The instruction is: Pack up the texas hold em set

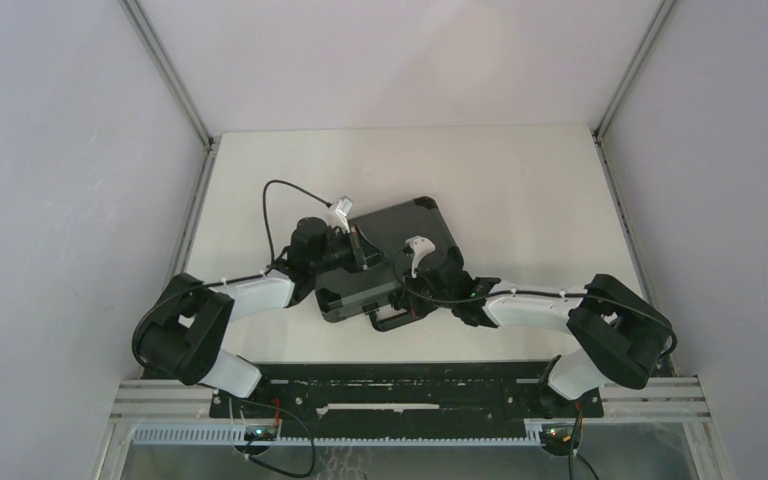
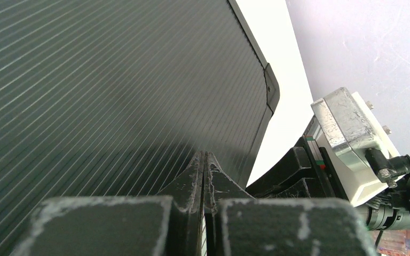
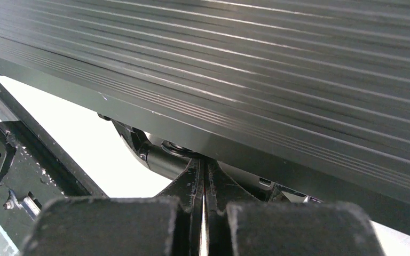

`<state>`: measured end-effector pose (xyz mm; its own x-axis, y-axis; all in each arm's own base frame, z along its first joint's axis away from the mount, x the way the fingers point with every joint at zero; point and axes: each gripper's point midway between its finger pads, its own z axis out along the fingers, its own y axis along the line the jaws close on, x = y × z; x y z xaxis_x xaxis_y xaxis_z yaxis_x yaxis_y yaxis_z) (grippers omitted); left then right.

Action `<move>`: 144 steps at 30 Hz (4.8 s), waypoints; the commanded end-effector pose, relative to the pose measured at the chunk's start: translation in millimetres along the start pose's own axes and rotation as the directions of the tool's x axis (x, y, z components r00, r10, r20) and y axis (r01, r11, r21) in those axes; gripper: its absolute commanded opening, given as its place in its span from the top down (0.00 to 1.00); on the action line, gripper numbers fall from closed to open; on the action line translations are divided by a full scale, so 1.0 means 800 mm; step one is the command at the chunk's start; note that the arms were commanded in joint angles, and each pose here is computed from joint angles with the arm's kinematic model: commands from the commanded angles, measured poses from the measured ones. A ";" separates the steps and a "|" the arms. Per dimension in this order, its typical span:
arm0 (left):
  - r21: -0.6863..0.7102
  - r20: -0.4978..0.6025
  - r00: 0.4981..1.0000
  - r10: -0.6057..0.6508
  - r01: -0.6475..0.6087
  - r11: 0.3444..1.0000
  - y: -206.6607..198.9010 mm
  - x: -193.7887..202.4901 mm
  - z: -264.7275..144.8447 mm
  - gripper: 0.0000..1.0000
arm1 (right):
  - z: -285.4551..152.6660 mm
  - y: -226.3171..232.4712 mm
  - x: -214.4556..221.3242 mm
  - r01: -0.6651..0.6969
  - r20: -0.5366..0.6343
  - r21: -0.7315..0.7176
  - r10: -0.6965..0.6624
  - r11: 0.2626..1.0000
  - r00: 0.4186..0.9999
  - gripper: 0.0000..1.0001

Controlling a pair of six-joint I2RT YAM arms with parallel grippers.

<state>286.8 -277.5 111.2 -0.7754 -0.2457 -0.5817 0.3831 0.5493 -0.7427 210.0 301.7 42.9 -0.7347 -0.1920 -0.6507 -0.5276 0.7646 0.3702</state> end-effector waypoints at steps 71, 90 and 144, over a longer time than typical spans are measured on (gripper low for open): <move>-0.190 -0.166 0.984 -0.067 0.034 0.981 0.050 0.071 -0.005 1.00 | 0.017 0.016 0.118 -0.203 0.024 -0.072 0.205 0.977 0.978 1.00; -0.197 -0.169 0.983 -0.076 0.042 0.980 0.055 0.073 -0.004 1.00 | 0.015 -0.012 0.094 -0.188 0.056 -0.060 0.192 0.980 0.980 1.00; -0.197 -0.142 0.987 -0.073 0.044 0.979 0.059 0.067 -0.017 1.00 | 0.000 0.033 -0.068 -0.049 0.224 -0.212 0.098 0.976 0.970 1.00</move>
<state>287.6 -275.7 111.0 -0.7702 -0.2580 -0.5833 0.3584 0.5814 -0.7304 209.9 302.9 41.5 -0.7623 -0.0508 -0.6452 -0.4946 0.6887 0.5302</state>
